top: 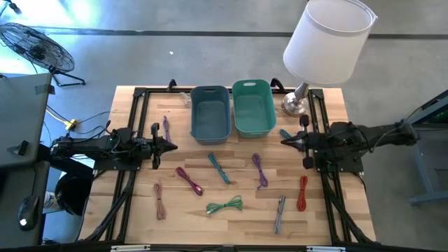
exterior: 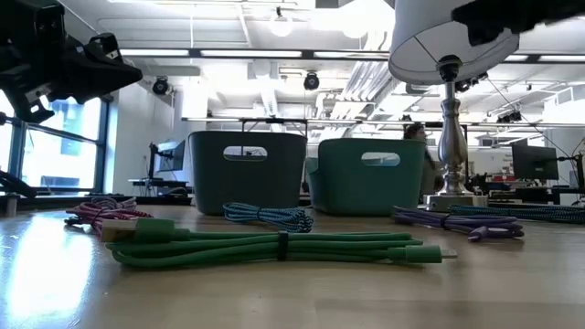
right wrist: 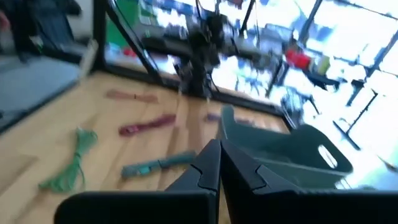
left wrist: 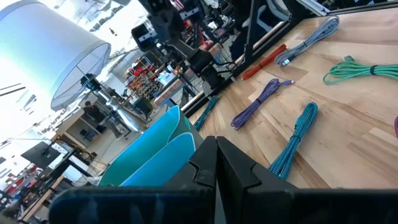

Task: Pick & Place USB Port
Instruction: Put the bottom violet charger cable into the green bin

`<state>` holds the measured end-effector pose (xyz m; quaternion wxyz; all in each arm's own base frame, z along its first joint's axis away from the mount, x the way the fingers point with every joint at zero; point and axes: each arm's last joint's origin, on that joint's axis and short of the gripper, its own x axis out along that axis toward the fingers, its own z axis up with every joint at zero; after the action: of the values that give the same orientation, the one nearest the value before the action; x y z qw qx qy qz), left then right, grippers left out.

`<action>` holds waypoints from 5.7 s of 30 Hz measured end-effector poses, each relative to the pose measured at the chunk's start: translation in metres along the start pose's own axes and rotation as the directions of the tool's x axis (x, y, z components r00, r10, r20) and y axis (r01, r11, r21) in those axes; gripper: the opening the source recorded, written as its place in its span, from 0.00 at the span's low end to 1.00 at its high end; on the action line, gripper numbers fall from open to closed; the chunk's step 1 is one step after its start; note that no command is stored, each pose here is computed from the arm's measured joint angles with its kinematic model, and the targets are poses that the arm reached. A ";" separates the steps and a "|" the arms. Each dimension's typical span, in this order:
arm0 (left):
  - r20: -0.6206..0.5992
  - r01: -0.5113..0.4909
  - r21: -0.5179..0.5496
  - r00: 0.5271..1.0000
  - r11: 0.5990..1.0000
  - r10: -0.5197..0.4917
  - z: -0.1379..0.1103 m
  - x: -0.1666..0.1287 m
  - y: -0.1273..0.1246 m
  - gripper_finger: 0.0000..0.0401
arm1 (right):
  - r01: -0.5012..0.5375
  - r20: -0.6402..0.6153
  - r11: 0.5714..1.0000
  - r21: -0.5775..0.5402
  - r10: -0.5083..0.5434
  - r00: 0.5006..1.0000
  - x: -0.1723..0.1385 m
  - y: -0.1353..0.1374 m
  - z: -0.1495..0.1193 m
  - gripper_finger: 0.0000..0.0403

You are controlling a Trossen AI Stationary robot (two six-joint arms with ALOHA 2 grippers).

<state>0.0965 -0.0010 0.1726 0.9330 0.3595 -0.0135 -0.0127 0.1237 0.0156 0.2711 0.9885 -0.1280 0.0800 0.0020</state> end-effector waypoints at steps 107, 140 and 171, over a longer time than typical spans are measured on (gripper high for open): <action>0.081 0.098 -0.239 0.993 0.966 -0.081 0.003 0.000 -0.002 0.29 | 0.667 -0.939 0.660 0.345 0.234 0.254 0.195 0.078 -0.100 0.46; 0.074 0.092 -0.237 0.994 0.967 -0.077 0.003 0.000 -0.001 0.29 | 0.404 -0.922 0.891 0.206 0.038 0.385 0.213 0.093 -0.057 0.02; -0.060 -0.084 -0.238 0.996 0.968 0.072 -0.001 0.000 0.003 0.29 | 0.594 -0.612 0.661 -0.458 -0.719 0.329 0.220 0.010 0.072 0.01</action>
<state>0.0963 0.0017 0.1737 0.9695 0.2432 -0.0021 0.0317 0.3516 0.0394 0.3026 0.7603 -0.2118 0.4228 -0.4454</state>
